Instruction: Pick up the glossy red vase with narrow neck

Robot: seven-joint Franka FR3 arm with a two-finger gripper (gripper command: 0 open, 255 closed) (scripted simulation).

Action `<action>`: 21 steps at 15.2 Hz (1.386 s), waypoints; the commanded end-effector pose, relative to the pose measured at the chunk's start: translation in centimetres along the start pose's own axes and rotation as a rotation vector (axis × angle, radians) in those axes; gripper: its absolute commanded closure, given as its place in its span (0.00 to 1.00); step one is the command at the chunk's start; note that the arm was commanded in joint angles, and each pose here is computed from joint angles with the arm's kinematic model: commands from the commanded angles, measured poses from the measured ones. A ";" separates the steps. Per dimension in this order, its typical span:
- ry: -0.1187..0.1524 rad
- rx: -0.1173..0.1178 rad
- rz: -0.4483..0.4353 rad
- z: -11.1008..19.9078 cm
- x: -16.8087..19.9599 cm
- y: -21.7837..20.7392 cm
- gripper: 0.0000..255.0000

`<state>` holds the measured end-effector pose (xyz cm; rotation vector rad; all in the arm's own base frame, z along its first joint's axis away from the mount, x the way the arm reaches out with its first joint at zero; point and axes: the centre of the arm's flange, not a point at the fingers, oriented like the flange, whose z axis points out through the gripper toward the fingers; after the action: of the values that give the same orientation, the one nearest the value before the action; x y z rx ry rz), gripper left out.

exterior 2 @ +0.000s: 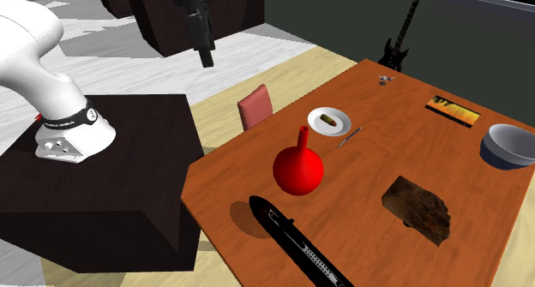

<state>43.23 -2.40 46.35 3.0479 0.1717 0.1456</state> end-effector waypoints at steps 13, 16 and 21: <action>0.066 0.053 -0.025 14.1 10.9 1.5 0.00; 0.079 0.065 -0.030 17.1 13.4 1.7 0.00; 0.102 0.084 -0.039 22.0 17.5 1.9 0.00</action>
<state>61.83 -4.00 27.31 3.1159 0.2472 0.2908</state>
